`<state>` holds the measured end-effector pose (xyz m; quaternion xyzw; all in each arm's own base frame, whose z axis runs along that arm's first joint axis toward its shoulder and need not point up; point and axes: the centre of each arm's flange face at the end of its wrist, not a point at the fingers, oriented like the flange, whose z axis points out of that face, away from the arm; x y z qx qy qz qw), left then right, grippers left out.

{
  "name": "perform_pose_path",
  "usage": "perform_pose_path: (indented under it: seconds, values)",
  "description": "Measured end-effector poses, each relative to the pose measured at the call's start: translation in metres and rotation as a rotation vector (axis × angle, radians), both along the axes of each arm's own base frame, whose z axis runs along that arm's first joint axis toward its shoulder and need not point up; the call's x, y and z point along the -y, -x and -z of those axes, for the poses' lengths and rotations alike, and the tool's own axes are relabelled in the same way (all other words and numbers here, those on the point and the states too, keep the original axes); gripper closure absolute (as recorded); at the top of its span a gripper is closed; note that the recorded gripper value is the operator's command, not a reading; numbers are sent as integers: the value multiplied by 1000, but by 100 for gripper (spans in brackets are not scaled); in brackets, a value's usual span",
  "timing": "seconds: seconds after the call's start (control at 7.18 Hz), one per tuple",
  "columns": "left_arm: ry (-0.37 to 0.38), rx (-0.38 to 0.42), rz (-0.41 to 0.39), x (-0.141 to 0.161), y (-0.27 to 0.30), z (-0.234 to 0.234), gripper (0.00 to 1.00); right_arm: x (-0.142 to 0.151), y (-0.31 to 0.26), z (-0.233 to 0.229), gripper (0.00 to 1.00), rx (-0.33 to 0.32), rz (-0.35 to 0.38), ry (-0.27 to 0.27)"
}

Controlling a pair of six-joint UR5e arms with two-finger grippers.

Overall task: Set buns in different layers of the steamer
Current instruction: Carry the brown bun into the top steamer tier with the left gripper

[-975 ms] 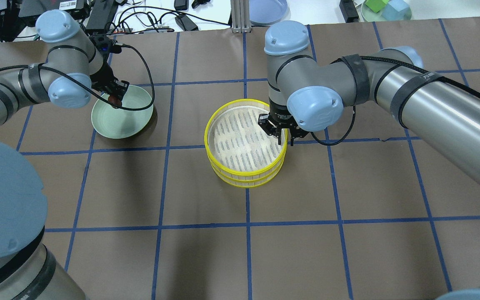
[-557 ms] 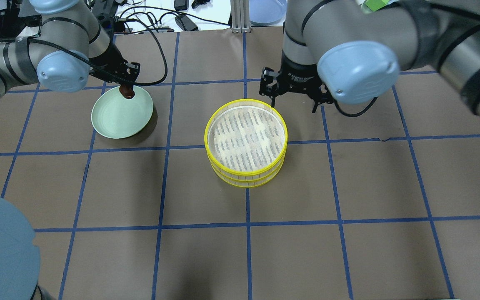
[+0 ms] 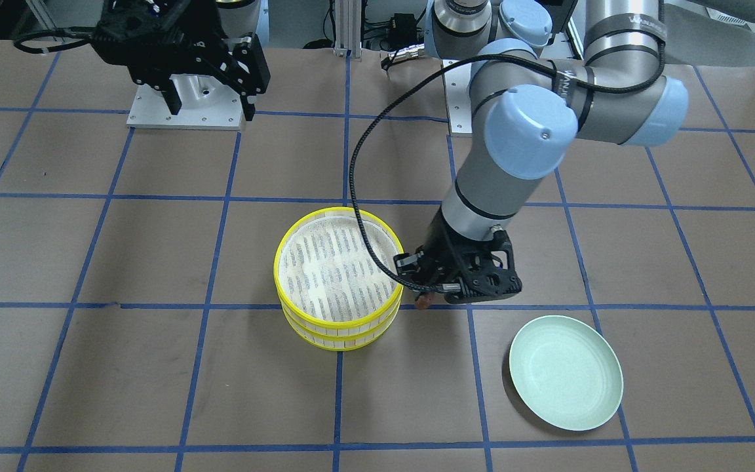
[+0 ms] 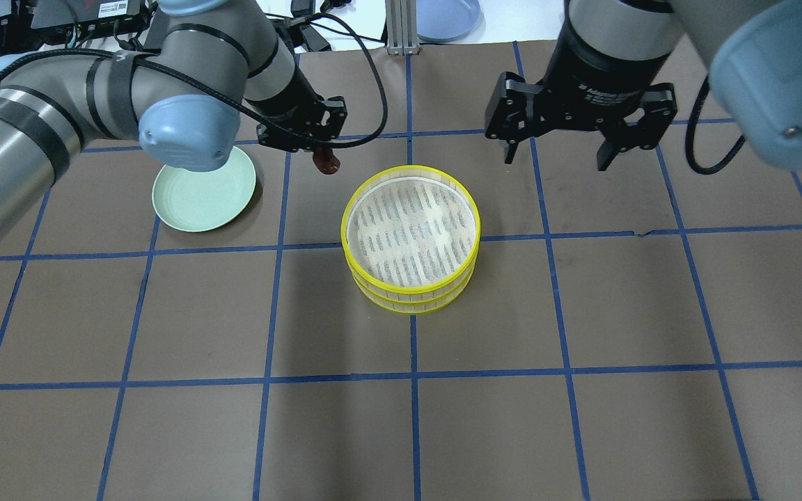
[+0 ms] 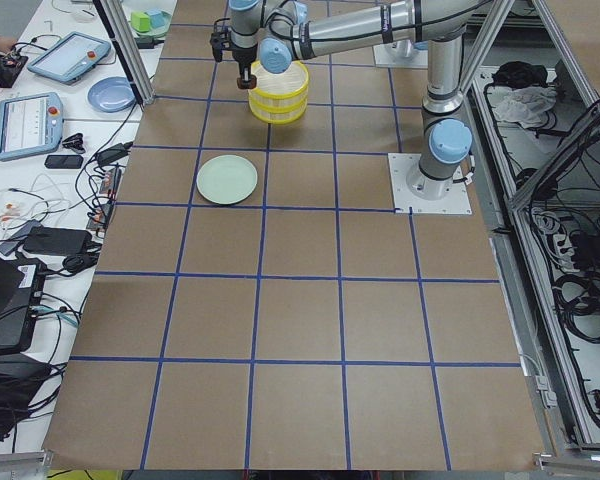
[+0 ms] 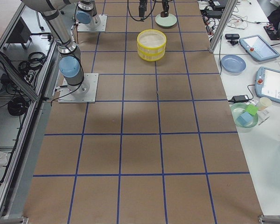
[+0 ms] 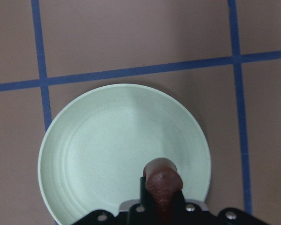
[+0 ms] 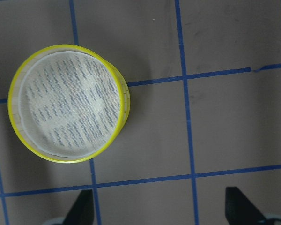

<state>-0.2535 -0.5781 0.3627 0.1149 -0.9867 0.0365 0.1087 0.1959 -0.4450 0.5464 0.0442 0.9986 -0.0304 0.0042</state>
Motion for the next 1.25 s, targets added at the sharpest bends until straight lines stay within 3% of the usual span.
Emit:
perform_pose_path:
  seconds: [0.14,0.28,0.42,0.97,1.25]
  values:
    - [-40,-29,-8,-16,32,12,100,2,16,-2,0,-20,-27,-8]
    - [-80,-54,8,-31,55,28,60,2,25,-2,0,-34,-54,-12]
    - [-108,-80,27,-43,69,38,1,2,29,-2,0,-45,-76,-15]
    - [-108,-99,63,-48,72,37,0,1,30,-1,0,-46,-92,-22]
    - [-49,-49,107,-37,49,17,0,1,30,0,0,-46,-90,-24]
